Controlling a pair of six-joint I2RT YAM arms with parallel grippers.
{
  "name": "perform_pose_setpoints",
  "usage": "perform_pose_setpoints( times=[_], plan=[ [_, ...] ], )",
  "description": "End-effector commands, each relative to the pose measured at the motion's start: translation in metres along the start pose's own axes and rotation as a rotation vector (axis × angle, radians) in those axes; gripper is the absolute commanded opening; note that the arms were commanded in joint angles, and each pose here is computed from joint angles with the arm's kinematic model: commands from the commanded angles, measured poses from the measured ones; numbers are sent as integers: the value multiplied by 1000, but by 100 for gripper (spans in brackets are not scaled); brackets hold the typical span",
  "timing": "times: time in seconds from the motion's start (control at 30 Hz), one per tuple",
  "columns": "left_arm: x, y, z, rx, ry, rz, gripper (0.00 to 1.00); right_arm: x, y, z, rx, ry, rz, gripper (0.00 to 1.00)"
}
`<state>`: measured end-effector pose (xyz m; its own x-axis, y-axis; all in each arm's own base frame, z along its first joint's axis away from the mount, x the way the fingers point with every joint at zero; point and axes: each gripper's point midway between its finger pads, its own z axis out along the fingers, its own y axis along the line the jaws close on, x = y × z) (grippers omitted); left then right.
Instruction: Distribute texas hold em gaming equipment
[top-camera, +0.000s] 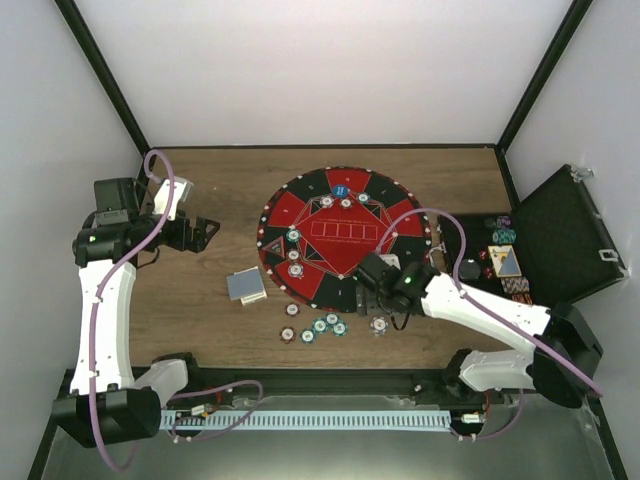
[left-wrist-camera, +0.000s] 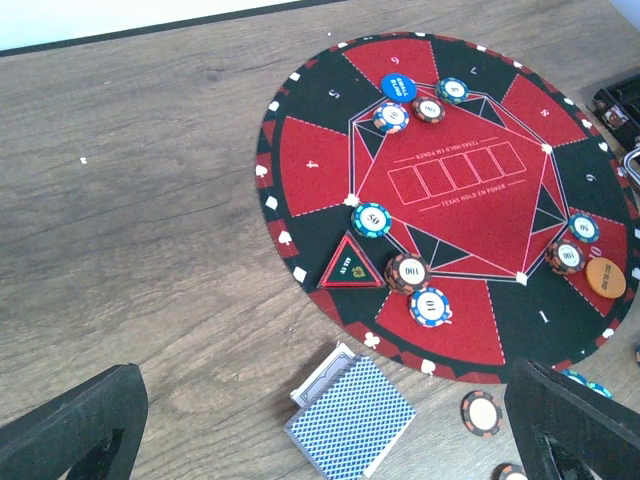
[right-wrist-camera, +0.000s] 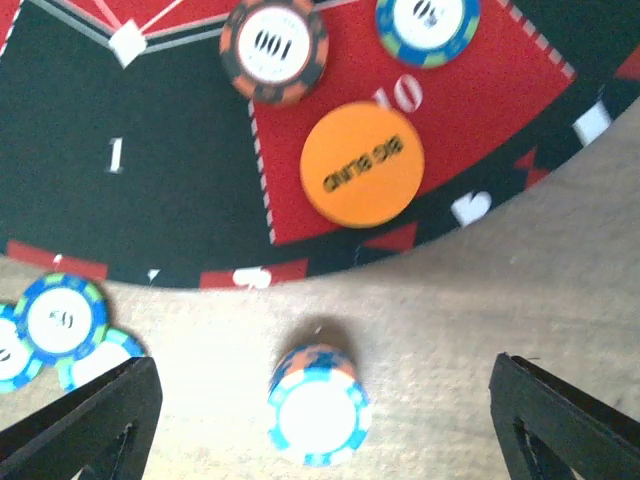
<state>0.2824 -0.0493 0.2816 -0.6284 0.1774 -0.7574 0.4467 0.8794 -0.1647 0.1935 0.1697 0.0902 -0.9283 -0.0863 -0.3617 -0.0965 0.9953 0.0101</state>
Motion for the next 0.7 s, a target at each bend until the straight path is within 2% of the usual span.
perform_pose_setpoints(
  times=[0.0, 0.2, 0.67],
  plan=[
    [-2, -4, -4, 12, -20, 22, 100, 22, 11, -5, -51, 13, 98, 92],
    [-4, -3, -5, 6, -23, 15, 100, 45, 12, 15, 9, 76, 50, 85],
    [-10, -5, -8, 8, -38, 12, 100, 56, 12, 33, 22, 112, 30, 67]
  ],
)
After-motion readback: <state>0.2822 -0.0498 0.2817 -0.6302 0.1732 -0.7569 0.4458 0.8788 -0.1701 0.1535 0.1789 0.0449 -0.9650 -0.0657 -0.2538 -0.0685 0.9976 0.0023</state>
